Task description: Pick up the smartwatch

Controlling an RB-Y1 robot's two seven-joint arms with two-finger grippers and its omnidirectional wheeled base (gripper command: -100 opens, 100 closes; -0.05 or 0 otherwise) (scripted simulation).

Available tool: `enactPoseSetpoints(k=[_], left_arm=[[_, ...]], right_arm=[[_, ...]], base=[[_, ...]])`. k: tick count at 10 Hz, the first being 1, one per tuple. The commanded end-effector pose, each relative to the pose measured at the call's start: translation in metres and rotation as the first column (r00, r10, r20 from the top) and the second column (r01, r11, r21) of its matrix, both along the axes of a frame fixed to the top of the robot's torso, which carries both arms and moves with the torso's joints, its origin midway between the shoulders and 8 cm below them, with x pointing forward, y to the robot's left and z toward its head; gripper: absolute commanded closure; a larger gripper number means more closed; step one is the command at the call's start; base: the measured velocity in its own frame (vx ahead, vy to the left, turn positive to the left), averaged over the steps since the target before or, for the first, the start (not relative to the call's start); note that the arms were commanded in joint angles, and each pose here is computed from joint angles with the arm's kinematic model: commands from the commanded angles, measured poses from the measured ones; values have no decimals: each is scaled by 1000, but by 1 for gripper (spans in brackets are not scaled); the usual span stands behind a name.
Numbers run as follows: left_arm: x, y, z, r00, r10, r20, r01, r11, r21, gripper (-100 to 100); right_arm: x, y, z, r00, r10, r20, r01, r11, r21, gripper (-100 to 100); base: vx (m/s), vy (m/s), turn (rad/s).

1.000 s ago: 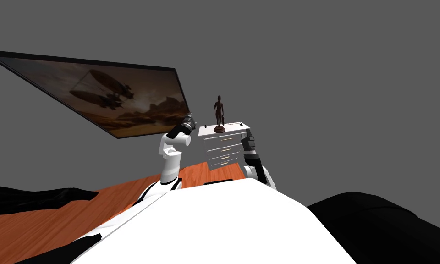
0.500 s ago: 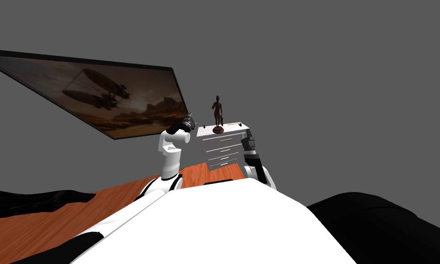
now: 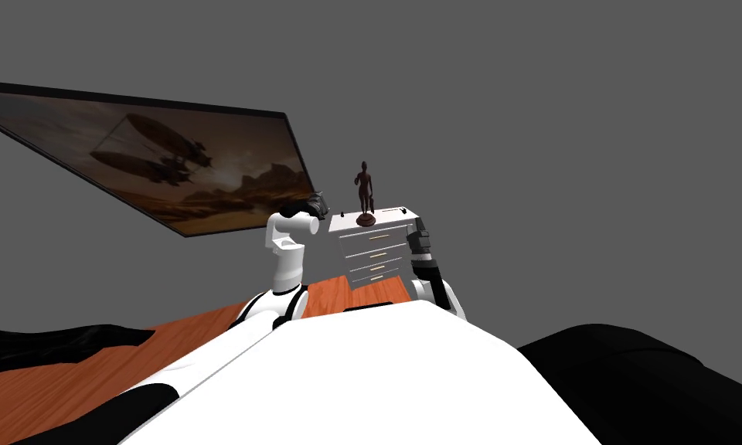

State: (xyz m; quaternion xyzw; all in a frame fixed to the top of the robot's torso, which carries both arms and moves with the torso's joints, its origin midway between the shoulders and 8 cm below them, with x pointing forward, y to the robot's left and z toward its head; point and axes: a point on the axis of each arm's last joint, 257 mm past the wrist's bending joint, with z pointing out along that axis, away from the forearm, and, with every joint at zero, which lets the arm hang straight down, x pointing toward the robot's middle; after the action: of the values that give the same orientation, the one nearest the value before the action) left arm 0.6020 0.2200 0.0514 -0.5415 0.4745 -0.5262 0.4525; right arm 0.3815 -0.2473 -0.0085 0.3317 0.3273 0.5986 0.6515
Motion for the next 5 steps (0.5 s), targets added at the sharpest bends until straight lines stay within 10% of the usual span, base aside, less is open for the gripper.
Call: enactPoseSetpoints(k=[1,5], left_arm=[[0,2,-7,999,8,-33,-8,1000,-2,-100],[9,19,-11,992,43,-120,-48,998,-34,-100]], right_arm=[[0,0,0,1000,0,0,0,1000,0,0],[0,0,0,1000,0,0,0,1000,0,0]], base=[[23,-21,3],[43,-40,0]])
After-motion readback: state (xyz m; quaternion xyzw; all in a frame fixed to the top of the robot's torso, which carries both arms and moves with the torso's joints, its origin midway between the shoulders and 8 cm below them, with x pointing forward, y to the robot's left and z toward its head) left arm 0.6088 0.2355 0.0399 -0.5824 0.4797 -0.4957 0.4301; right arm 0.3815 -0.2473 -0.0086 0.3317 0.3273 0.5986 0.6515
